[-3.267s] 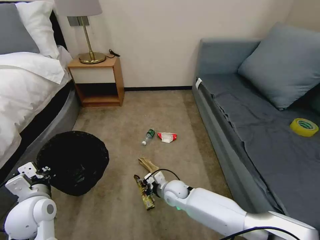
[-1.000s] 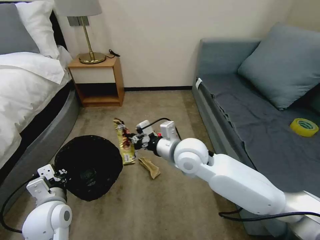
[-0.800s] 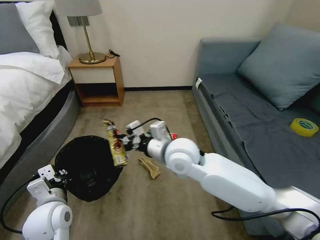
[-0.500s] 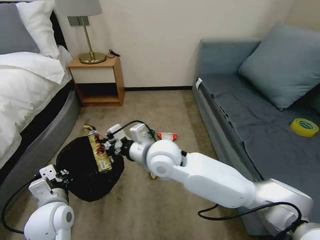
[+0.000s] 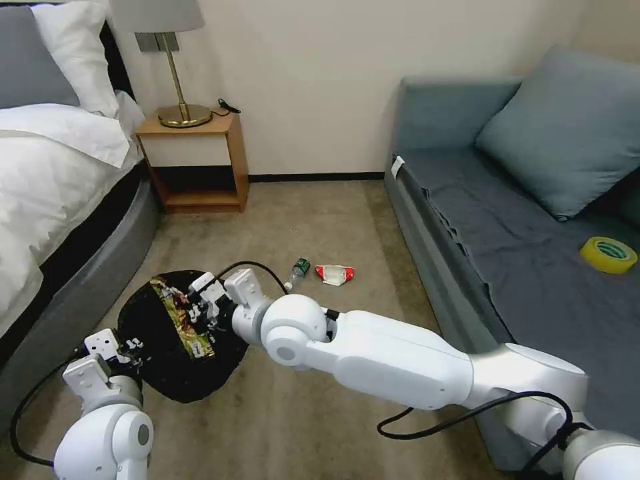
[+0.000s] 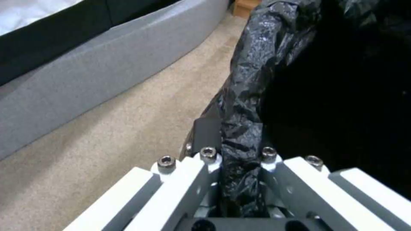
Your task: Pick up the trash bin, then pick up the garbage on the floor and place it into the trash bin.
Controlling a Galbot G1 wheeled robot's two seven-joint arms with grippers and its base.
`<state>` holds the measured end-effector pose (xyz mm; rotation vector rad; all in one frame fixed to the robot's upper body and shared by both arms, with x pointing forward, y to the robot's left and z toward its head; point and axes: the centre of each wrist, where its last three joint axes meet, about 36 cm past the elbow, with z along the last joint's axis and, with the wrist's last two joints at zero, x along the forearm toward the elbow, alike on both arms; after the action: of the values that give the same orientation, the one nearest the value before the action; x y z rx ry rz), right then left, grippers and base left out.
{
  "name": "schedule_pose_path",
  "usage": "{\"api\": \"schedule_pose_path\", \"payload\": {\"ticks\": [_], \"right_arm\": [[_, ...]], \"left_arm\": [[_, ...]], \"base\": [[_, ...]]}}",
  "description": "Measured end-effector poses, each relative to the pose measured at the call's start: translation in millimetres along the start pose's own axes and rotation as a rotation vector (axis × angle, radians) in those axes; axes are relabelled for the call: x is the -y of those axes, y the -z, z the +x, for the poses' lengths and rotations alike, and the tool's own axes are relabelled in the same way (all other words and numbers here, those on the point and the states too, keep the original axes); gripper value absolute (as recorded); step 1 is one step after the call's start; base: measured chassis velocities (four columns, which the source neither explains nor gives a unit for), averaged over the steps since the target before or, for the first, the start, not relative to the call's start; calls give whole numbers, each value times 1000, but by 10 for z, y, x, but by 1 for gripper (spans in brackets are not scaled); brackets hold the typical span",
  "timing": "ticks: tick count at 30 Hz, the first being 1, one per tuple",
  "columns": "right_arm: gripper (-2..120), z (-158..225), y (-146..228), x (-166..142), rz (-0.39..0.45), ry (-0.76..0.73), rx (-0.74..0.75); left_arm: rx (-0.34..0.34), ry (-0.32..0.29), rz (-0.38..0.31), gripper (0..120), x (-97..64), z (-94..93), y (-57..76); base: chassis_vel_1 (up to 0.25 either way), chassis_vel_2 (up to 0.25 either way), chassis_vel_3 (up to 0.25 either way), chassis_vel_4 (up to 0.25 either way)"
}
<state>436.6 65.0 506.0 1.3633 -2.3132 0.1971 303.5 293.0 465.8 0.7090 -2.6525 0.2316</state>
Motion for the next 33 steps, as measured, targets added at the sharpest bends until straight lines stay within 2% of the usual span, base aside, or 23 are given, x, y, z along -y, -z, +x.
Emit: {"api": "schedule_pose_path", "payload": {"ticks": [15,17,19,20,22,26,28,31,32,33], "right_arm": [[0,-292,-226,-20,81,-31,-60],[8,-287,-219,-34,83,-31,-58],[11,-281,-216,-40,85,-31,-57],[19,-276,-217,-37,86,-33,-56],[22,-269,-217,-29,86,-36,-56],[42,-228,-194,-2,87,-44,-48],[45,-210,-181,8,88,-46,-44],[57,-133,-110,68,91,-61,-20],[65,-87,-64,102,93,-69,-4],[65,-87,-64,102,93,-69,-4]], "left_arm": [[7,-13,0,2,17,41,13],[8,-12,-1,2,16,43,8],[8,-12,-1,2,15,44,5],[8,-11,-2,2,15,45,3],[8,-11,-2,2,16,46,1],[6,-11,-3,2,29,42,-12],[4,-11,-4,2,34,39,-19],[3,-10,-7,2,43,30,-38],[3,-9,-8,2,43,27,-43],[3,-9,-8,2,43,27,-43]], "base": [[0,0,0,0],[0,0,0,0],[0,0,0,0],[0,0,0,0],[0,0,0,0],[0,0,0,0],[0,0,0,0],[0,0,0,0],[0,0,0,0],[0,0,0,0]]}}
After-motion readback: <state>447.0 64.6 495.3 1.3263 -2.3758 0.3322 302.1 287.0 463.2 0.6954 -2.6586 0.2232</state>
